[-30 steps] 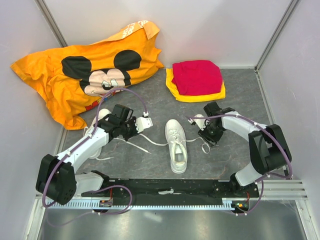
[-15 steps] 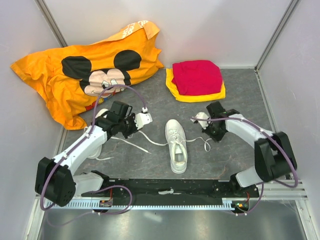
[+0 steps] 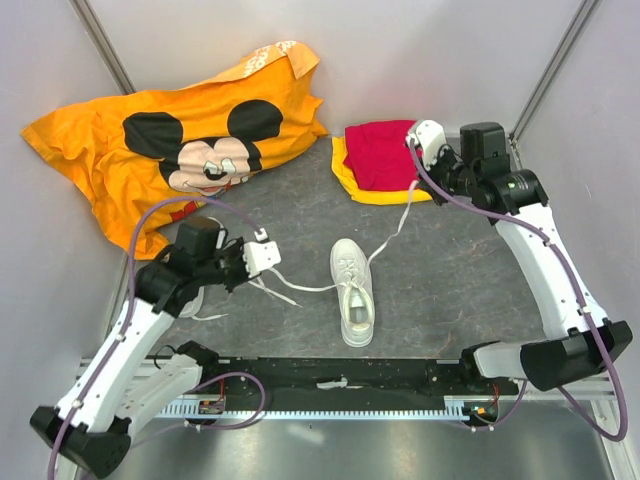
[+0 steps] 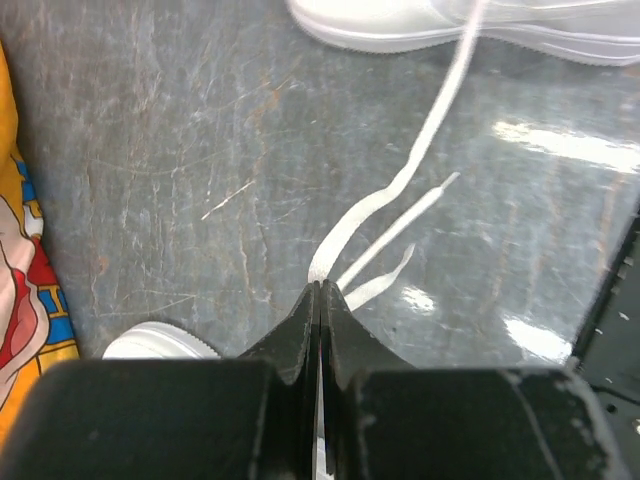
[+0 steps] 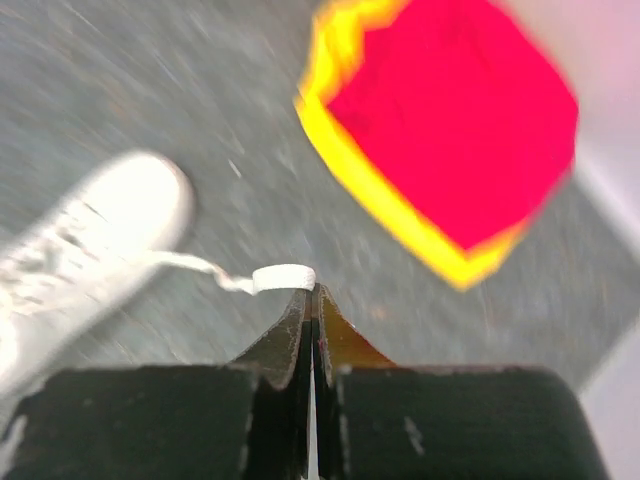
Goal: Tie the shoes
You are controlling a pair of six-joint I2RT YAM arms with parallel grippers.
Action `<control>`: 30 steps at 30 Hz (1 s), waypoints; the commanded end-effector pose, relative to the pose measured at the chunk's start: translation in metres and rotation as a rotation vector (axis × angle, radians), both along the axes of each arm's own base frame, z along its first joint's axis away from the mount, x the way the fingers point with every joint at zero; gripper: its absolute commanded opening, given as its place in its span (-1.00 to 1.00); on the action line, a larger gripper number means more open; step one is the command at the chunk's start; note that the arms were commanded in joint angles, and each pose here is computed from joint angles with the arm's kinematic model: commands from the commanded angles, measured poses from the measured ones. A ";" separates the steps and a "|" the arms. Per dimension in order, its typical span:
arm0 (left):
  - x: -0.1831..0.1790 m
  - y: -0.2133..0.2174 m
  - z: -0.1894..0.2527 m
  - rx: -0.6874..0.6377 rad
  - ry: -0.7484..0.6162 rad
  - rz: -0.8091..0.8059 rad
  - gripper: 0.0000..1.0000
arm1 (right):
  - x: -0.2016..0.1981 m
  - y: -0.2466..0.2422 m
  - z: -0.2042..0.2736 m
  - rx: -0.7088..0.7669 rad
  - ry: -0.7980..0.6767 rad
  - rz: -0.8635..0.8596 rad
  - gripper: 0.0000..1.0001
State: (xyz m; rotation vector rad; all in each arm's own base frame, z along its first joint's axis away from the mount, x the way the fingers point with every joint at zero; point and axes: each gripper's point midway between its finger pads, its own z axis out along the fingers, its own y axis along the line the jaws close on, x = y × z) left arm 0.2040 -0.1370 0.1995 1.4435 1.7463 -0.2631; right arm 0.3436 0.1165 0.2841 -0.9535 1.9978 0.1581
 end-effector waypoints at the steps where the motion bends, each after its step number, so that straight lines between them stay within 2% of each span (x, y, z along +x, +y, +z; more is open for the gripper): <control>1: -0.038 0.003 0.023 -0.025 -0.051 -0.127 -0.97 | -0.023 0.072 0.053 0.195 -0.033 0.238 -1.00; 4: -0.050 0.004 0.034 -0.044 -0.088 -0.158 -0.97 | -0.035 0.109 0.070 0.244 -0.054 0.325 -1.00; 7: -0.062 0.004 0.037 -0.060 -0.069 -0.182 -0.97 | -0.046 0.149 0.077 0.275 -0.058 0.402 -1.00; 16: -0.088 0.003 0.039 -0.090 -0.058 -0.249 -0.97 | -0.099 0.272 0.074 0.351 -0.051 0.603 -1.00; 18: -0.095 0.005 0.037 -0.087 -0.071 -0.273 -0.97 | -0.104 0.293 0.065 0.376 -0.003 0.607 -1.00; 25: -0.107 0.010 0.040 -0.092 -0.141 -0.295 -0.97 | -0.128 0.355 0.078 0.494 0.034 0.659 -1.00; 30: -0.115 0.010 0.041 -0.102 -0.155 -0.323 -0.97 | -0.126 0.380 0.051 0.529 0.095 0.643 -1.00</control>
